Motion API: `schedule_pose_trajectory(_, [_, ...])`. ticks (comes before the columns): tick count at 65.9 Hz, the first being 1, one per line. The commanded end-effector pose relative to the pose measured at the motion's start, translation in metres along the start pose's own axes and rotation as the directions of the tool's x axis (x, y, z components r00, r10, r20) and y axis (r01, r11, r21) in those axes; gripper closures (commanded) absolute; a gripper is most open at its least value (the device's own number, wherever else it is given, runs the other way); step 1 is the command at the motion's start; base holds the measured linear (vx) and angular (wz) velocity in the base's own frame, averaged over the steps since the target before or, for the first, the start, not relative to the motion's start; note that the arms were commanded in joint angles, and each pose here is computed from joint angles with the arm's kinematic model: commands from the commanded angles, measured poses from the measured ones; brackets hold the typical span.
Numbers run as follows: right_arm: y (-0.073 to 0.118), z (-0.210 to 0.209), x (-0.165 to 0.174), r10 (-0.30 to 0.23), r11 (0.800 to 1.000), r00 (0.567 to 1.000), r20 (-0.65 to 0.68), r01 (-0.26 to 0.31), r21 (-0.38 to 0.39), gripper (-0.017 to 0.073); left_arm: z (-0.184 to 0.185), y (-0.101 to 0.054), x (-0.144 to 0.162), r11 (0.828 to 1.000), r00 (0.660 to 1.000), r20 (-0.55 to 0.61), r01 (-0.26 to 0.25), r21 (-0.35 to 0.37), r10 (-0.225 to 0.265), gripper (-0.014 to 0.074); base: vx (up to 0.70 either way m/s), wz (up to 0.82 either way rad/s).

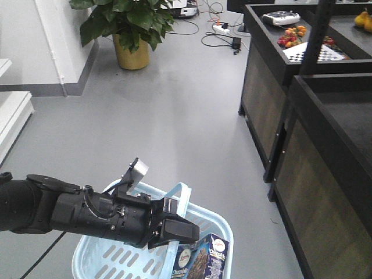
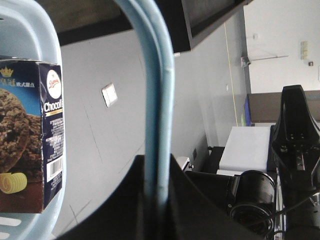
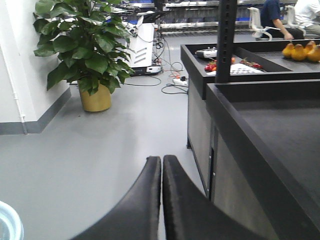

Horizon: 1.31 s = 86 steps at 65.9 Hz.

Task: Left arm holds basket, right arm returns cookies
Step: 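Drive past the potted plant and turn toward the snack shelves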

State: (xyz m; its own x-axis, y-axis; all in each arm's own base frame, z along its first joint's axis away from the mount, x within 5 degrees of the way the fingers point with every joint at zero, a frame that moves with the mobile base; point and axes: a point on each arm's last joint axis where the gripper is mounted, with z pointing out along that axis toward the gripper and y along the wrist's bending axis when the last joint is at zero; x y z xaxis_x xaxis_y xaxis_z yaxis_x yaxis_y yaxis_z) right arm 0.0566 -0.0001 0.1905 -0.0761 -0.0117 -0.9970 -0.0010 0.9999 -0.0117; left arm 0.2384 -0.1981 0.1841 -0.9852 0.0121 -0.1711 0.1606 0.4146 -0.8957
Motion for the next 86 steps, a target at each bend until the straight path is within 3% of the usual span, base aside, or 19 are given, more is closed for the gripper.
schedule_pose_trajectory(1, [0.0001, -0.0011, -0.008, -0.005, 1.0, 0.996, 0.089, 0.005, -0.001, 0.0568, -0.0084, -0.0268, -0.0031, 0.992, 0.999, 0.029, -0.034, 0.124, 0.031, 0.06, 0.25, 0.18])
schedule_pose_trajectory(86, [0.0001, -0.0011, -0.008, -0.005, 1.0, 0.996, 0.089, 0.005, -0.001, 0.0568, -0.0084, -0.0268, -0.0031, 0.992, 0.999, 0.029, -0.034, 0.124, 0.031, 0.06, 0.26, 0.09])
